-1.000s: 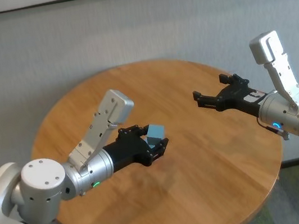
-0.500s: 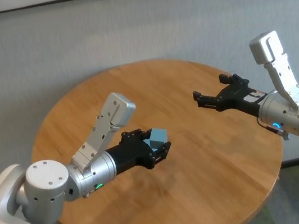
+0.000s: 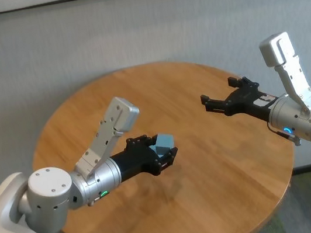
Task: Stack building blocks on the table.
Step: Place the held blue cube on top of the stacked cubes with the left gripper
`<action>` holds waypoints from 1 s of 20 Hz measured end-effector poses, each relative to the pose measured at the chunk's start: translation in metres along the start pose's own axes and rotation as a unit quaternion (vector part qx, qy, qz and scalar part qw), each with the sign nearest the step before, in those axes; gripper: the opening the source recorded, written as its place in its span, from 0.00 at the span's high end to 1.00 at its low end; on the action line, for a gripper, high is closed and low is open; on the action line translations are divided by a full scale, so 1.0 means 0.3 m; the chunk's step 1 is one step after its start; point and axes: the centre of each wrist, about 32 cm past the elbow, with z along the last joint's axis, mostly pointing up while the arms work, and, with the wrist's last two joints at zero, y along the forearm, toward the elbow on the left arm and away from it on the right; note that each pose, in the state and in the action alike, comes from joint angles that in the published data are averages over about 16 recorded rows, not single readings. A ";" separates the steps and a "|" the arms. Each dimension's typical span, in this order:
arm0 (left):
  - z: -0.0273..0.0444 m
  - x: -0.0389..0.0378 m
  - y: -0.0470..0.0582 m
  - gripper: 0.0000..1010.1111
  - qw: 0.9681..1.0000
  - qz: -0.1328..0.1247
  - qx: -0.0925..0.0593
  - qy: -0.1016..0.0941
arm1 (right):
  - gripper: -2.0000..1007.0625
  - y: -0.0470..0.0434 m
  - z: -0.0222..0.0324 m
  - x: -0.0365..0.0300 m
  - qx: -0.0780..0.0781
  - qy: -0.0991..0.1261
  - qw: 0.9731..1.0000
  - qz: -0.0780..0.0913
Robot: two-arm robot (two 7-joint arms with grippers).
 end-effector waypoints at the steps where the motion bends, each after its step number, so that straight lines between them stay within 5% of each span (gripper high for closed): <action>1: -0.002 0.001 -0.001 0.46 1.000 0.000 0.000 0.001 | 0.00 0.000 0.000 0.000 0.000 0.000 1.000 0.000; 20: -0.018 0.018 -0.009 0.46 1.000 0.006 -0.004 0.009 | 0.00 0.000 0.000 0.000 0.000 0.000 1.000 0.000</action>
